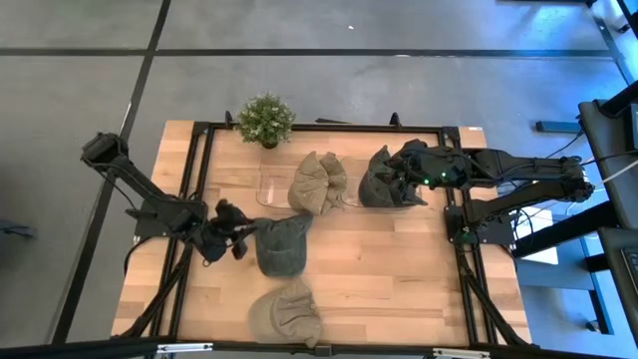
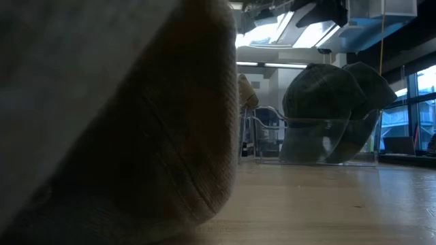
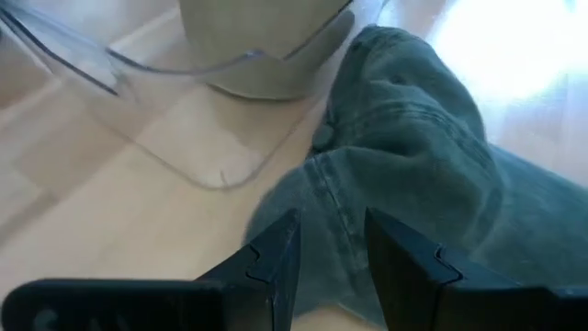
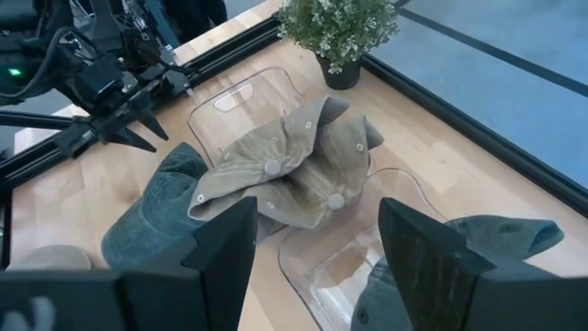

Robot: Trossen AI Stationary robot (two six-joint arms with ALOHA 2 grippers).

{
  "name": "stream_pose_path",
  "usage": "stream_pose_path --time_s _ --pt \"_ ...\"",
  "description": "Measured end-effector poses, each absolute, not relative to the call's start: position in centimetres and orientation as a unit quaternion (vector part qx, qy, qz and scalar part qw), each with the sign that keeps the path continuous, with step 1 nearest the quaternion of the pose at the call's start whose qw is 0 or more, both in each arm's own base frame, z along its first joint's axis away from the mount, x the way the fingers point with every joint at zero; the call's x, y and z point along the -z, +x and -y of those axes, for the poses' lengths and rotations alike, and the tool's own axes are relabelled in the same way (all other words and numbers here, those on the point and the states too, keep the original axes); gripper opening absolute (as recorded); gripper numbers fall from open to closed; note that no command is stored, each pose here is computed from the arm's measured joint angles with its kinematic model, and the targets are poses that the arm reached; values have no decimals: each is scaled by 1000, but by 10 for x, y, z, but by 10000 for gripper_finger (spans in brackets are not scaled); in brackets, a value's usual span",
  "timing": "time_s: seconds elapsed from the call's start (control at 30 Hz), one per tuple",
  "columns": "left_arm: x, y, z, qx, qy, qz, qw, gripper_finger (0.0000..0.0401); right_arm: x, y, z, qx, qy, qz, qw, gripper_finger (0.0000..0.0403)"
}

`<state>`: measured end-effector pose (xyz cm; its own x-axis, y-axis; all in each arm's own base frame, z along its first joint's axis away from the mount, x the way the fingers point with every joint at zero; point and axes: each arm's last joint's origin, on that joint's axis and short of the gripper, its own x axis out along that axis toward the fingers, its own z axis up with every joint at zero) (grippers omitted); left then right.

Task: Pick & Place hat
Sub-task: Put the black cap into the right transparent bin

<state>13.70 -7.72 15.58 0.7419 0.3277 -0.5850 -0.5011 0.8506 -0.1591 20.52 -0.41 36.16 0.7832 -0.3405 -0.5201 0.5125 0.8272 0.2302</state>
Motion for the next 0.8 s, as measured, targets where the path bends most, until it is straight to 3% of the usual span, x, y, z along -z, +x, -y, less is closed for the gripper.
stream_pose_path --time_s 0.47,0.8 --pt "-155 142 67 -240 -103 -294 919 119 -362 206 4 230 185 -232 927 228" --pt "-154 142 69 -224 -140 -309 914 188 -362 206 5 243 180 -228 926 228"
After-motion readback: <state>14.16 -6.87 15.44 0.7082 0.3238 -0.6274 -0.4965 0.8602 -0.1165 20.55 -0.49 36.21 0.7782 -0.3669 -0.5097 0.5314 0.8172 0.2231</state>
